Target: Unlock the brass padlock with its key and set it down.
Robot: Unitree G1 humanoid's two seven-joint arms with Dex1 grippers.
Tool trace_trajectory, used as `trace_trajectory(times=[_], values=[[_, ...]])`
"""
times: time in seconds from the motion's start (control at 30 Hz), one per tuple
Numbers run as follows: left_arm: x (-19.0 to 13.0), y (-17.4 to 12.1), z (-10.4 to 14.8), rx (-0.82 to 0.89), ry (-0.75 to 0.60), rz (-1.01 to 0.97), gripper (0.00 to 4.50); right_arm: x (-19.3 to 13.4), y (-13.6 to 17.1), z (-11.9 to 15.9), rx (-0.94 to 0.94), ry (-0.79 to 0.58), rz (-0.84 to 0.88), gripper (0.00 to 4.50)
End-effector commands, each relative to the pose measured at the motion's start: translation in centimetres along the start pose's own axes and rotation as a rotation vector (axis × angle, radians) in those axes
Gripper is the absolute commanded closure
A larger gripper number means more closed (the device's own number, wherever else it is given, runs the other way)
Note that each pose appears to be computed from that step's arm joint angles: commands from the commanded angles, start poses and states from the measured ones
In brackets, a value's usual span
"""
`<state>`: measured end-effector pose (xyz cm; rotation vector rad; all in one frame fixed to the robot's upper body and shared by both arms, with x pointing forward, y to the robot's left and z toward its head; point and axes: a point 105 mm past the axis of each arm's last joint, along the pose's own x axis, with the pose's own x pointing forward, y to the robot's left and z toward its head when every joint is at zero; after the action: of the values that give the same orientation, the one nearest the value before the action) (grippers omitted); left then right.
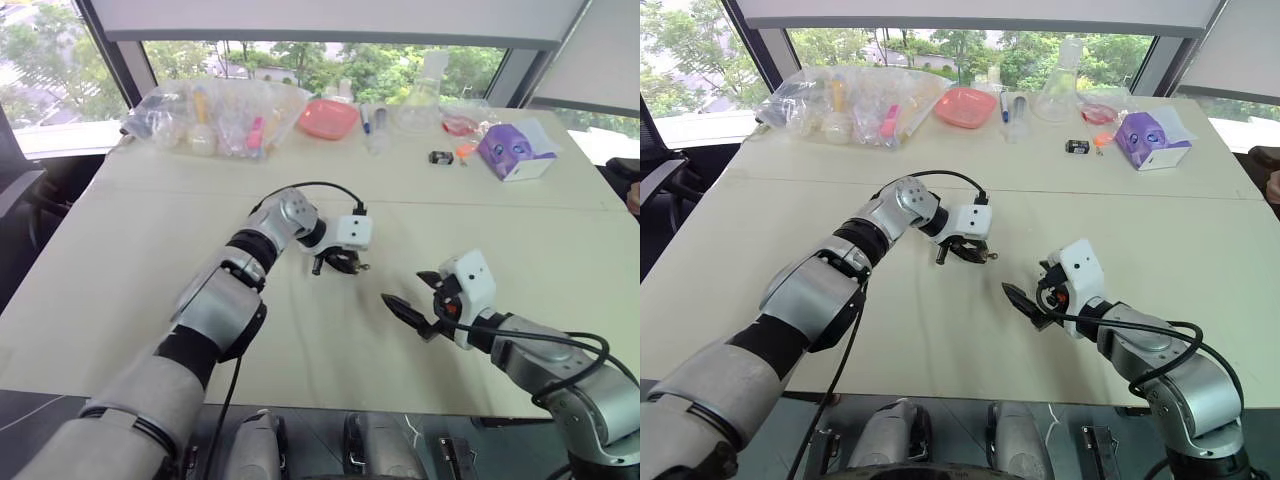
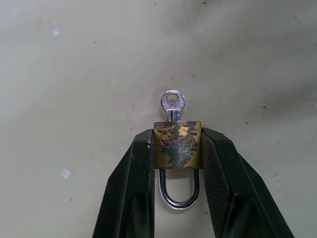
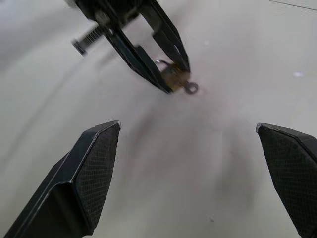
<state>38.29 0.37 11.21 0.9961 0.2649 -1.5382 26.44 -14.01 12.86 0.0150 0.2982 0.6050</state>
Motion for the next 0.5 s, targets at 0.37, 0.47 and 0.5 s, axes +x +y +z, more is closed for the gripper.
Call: trace_trajectory(times=[0.37,0.47,0.5], values=[[-10.4,-1.8,3.6,0.160,-0.432,0.150,3.78,1.3,2.3,5.5,0.309,-0.179,0.278,0.00],[-10.9,-3.2,4.1,0.151,-0.440,0.181,3.78,1.6,2.7,6.3,0.345,-0.192,0.327,0.00],[-11.0,-3.3,4.3,0.152,-0.440,0.199,3.78,1.8,2.8,6.3,0.340,-0.179,0.332,0.00]])
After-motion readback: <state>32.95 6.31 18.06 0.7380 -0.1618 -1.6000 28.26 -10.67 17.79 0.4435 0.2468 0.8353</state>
